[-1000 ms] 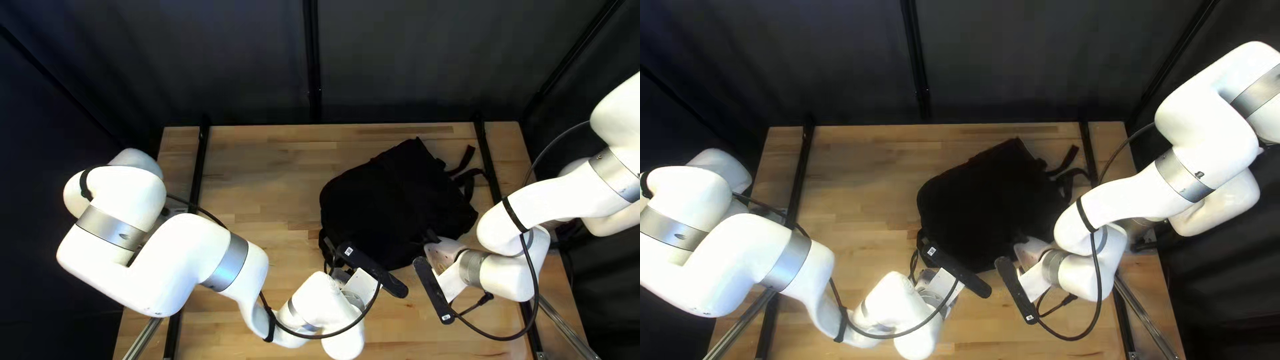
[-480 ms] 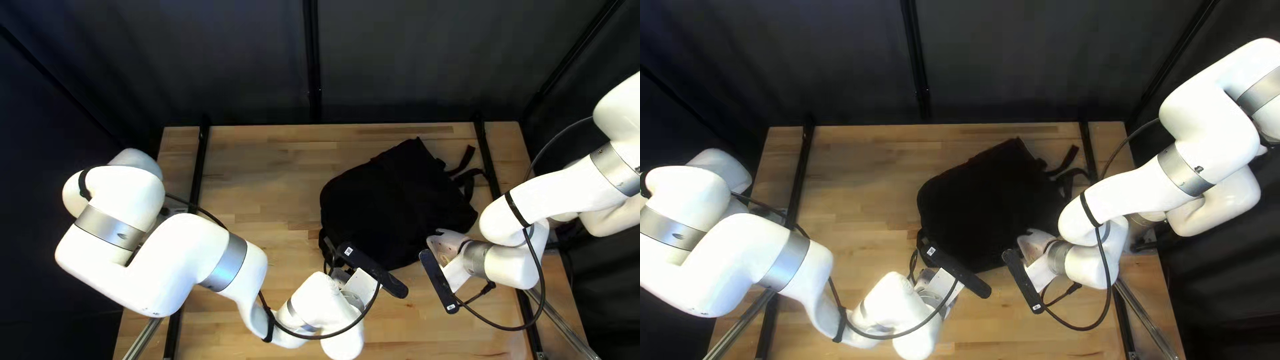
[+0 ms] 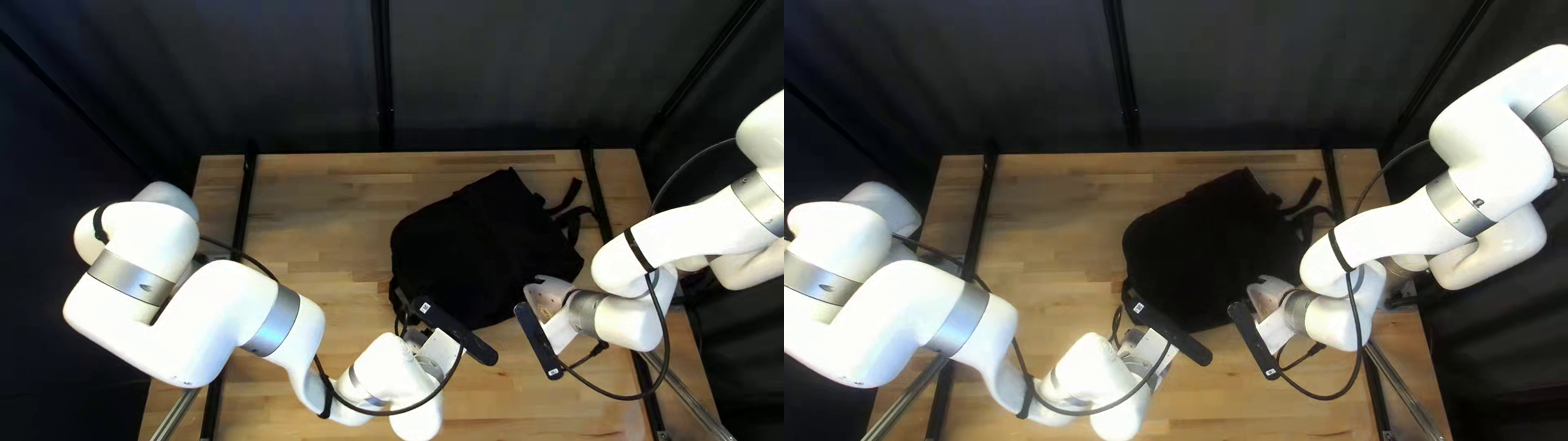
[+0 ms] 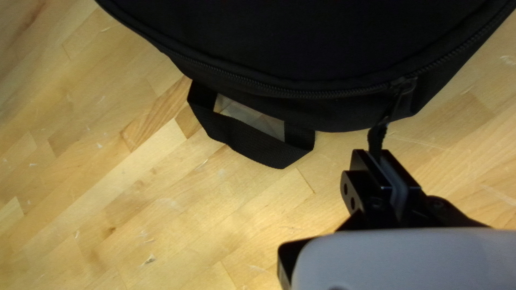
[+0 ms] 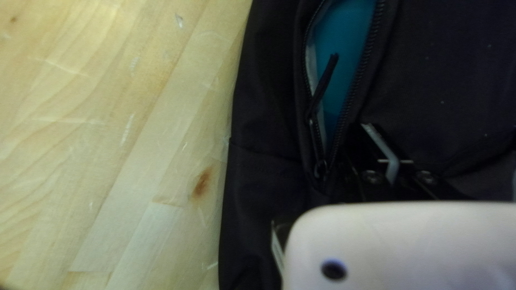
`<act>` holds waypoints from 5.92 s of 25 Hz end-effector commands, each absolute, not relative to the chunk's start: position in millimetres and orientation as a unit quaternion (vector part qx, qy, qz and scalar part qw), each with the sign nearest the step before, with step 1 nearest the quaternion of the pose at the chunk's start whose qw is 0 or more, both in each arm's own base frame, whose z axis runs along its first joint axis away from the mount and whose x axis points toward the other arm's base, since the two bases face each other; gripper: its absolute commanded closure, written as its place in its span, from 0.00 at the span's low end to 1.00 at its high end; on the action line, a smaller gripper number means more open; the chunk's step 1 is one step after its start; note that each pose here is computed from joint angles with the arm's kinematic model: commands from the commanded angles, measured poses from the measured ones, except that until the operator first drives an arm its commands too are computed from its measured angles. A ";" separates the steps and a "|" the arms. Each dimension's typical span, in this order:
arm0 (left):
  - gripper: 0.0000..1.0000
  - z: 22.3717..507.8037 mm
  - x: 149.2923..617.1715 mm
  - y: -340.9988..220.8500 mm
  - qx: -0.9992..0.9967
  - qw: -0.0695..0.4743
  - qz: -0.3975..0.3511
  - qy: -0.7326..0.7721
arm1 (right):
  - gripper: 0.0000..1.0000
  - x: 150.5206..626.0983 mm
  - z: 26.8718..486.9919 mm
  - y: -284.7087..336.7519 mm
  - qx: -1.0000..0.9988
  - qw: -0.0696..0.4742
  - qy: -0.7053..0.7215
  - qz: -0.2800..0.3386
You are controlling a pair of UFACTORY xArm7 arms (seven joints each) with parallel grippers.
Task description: Remove a lunch box from a kids backpack
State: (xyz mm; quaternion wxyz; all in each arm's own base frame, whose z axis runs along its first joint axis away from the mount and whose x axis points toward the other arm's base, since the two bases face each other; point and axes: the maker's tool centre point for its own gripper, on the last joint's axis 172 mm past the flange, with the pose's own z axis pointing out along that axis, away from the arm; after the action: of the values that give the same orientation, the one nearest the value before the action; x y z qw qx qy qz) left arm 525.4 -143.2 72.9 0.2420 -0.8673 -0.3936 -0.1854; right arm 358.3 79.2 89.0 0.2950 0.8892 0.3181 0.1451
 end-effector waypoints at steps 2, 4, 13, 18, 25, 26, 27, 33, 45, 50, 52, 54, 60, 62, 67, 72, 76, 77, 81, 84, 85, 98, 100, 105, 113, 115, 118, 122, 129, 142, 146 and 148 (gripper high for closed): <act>1.00 73.9 525.7 -144.7 -0.868 0.241 -0.187 -0.392 | 0.00 377.5 94.4 87.1 0.885 0.293 0.330 0.148; 1.00 73.6 525.3 -145.0 -0.868 0.241 -0.188 -0.392 | 0.00 378.7 92.5 85.1 0.884 0.292 0.334 0.150; 1.00 72.1 524.4 -144.7 -0.868 0.240 -0.190 -0.391 | 0.00 385.6 91.8 73.5 0.877 0.293 0.346 0.161; 1.00 72.4 523.9 -144.6 -0.868 0.239 -0.192 -0.391 | 0.00 397.5 92.5 66.3 0.874 0.293 0.351 0.166; 1.00 72.4 523.0 -145.7 -0.868 0.239 -0.194 -0.390 | 0.99 403.0 86.8 62.9 0.874 0.291 0.353 0.167; 1.00 72.3 522.8 -145.8 -0.868 0.239 -0.194 -0.390 | 1.00 402.2 86.0 63.4 0.874 0.291 0.353 0.167; 1.00 72.1 522.5 -146.0 -0.868 0.239 -0.194 -0.390 | 1.00 400.2 84.5 64.2 0.874 0.291 0.353 0.166; 1.00 72.6 520.2 -145.1 -0.868 0.238 -0.195 -0.390 | 1.00 405.1 91.6 63.1 0.874 0.291 0.353 0.165; 1.00 95.3 496.9 -125.4 -0.863 0.254 -0.200 -0.389 | 1.00 431.5 112.0 62.4 0.878 0.281 0.354 0.155; 1.00 99.8 479.5 -110.4 -0.858 0.263 -0.202 -0.393 | 1.00 439.0 126.6 72.7 0.880 0.278 0.355 0.151; 1.00 100.2 473.7 -103.7 -0.856 0.265 -0.202 -0.395 | 1.00 441.5 131.0 77.5 0.880 0.277 0.355 0.150; 1.00 100.9 469.1 -99.3 -0.854 0.268 -0.202 -0.397 | 1.00 442.0 133.2 79.8 0.880 0.276 0.356 0.148; 1.00 103.8 443.9 -86.3 -0.847 0.276 -0.208 -0.404 | 1.00 444.4 130.6 80.0 0.882 0.272 0.357 0.146; 1.00 104.5 440.0 -84.8 -0.845 0.279 -0.210 -0.405 | 1.00 445.8 129.9 79.7 0.882 0.270 0.357 0.145; 1.00 109.4 436.2 -75.5 -0.843 0.282 -0.210 -0.406 | 1.00 445.6 130.0 79.2 0.882 0.267 0.359 0.144; 1.00 109.6 433.8 -59.0 -0.842 0.284 -0.209 -0.408 | 1.00 443.3 129.9 78.7 0.882 0.265 0.361 0.144; 1.00 109.3 427.9 -47.7 -0.841 0.284 -0.207 -0.411 | 1.00 442.2 128.9 78.9 0.882 0.264 0.363 0.143; 1.00 109.4 424.9 -42.1 -0.840 0.284 -0.207 -0.412 | 1.00 441.7 128.9 79.0 0.882 0.263 0.364 0.142; 1.00 110.4 420.4 -30.6 -0.839 0.285 -0.204 -0.416 | 1.00 440.9 128.4 79.5 0.882 0.262 0.365 0.142; 1.00 110.8 417.9 -16.6 -0.839 0.284 -0.202 -0.418 | 1.00 440.5 128.0 79.5 0.882 0.261 0.367 0.142; 1.00 107.9 417.0 -7.6 -0.840 0.281 -0.200 -0.420 | 1.00 440.2 127.9 79.4 0.882 0.261 0.367 0.141; 1.00 93.8 404.3 59.0 -0.836 0.262 -0.180 -0.447 | 1.00 434.5 125.1 80.6 0.882 0.255 0.371 0.140; 1.00 95.8 402.2 66.8 -0.835 0.261 -0.178 -0.450 | 1.00 433.9 125.8 80.5 0.882 0.254 0.372 0.140; 1.00 102.0 404.4 91.2 -0.838 0.254 -0.171 -0.453 | 1.00 433.3 125.9 80.9 0.882 0.251 0.375 0.139; 1.00 102.4 426.3 133.5 -0.848 0.235 -0.149 -0.451 | 1.00 432.7 126.0 81.6 0.881 0.246 0.379 0.140; 1.00 99.5 432.0 144.1 -0.850 0.232 -0.143 -0.450 | 1.00 432.8 126.0 81.8 0.881 0.245 0.380 0.140; 1.00 95.6 439.0 156.2 -0.854 0.228 -0.134 -0.449 | 1.00 432.9 126.1 82.0 0.881 0.244 0.380 0.140; 1.00 91.7 448.8 170.9 -0.857 0.224 -0.123 -0.447 | 1.00 432.7 126.2 82.3 0.881 0.242 0.381 0.141; 1.00 93.4 469.2 183.8 -0.863 0.226 -0.104 -0.439 | 1.00 432.4 126.3 82.8 0.882 0.239 0.382 0.140; 1.00 100.0 480.6 191.2 -0.877 0.230 -0.081 -0.414 | 1.00 431.7 126.3 83.0 0.885 0.237 0.378 0.135; 1.00 100.1 483.2 190.2 -0.881 0.229 -0.076 -0.408 | 1.00 431.7 126.3 83.0 0.885 0.237 0.377 0.135; 1.00 99.2 482.4 188.3 -0.883 0.228 -0.076 -0.404 | 1.00 431.7 126.3 82.9 0.885 0.237 0.377 0.135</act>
State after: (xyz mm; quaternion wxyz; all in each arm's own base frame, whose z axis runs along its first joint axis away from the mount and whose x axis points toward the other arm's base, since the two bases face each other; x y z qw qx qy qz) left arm 482.6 189.9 99.7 0.2291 -0.8809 -0.4070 -0.0769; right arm 431.7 82.9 126.3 0.2372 0.8850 0.3774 0.1348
